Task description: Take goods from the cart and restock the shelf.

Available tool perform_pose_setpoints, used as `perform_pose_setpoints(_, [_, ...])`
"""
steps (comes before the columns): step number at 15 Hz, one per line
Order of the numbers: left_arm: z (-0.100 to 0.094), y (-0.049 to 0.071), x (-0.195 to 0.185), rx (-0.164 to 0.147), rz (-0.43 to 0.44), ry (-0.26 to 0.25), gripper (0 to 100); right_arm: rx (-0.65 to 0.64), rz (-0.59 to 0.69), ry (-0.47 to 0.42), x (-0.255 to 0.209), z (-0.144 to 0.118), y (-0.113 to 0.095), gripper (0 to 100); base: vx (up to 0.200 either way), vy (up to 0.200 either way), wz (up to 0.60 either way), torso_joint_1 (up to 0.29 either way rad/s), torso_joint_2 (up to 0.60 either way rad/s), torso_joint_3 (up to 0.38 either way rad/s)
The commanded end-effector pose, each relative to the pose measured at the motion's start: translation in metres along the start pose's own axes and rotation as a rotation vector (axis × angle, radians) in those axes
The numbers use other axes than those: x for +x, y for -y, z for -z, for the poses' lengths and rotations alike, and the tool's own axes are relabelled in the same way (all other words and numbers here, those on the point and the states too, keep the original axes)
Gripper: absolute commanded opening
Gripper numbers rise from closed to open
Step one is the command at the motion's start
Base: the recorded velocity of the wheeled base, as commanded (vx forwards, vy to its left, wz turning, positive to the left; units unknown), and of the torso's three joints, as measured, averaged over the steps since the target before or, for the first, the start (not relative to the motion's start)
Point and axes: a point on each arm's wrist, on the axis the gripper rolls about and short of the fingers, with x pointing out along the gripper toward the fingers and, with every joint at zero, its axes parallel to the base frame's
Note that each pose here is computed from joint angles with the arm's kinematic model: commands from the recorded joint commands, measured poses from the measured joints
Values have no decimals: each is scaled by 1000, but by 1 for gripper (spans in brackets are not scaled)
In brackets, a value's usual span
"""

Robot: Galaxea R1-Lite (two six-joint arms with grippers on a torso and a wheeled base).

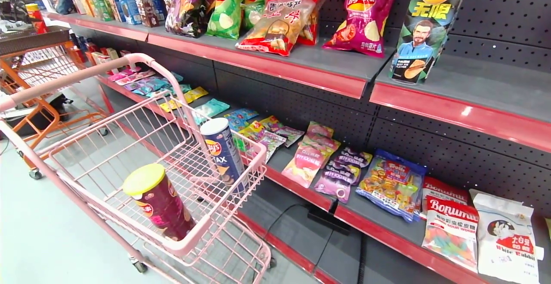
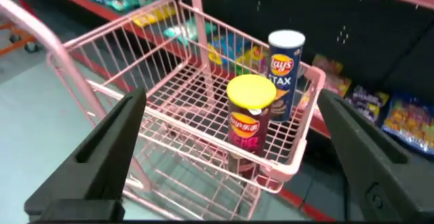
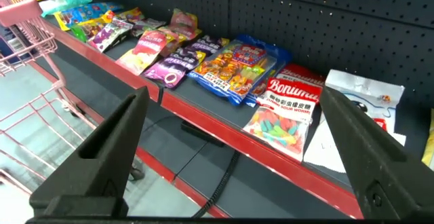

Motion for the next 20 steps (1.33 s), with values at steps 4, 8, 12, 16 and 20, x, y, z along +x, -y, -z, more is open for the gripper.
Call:
perform_pose_setpoints(4, [29, -2, 104, 43, 65, -322, 100, 0, -2, 0, 0, 0, 0, 100, 0, 0, 0, 0, 0, 0])
perform_pose_setpoints(8, [56, -4, 109, 39, 88, -425, 100, 0, 0, 0, 0, 0, 0, 100, 0, 0, 0, 0, 0, 0])
perform_pose_setpoints(12, [60, -4, 128, 32, 102, -446, 100, 0, 0, 0, 0, 0, 0, 100, 0, 0, 0, 0, 0, 0])
perform_pose_setpoints(16, [65, -4, 148, 33, 120, -440, 100, 0, 0, 0, 0, 0, 0, 100, 0, 0, 0, 0, 0, 0])
perform_pose_setpoints(20, [71, -2, 165, 57, 170, -455, 100, -1, -2, 0, 0, 0, 0, 100, 0, 0, 0, 0, 0, 0])
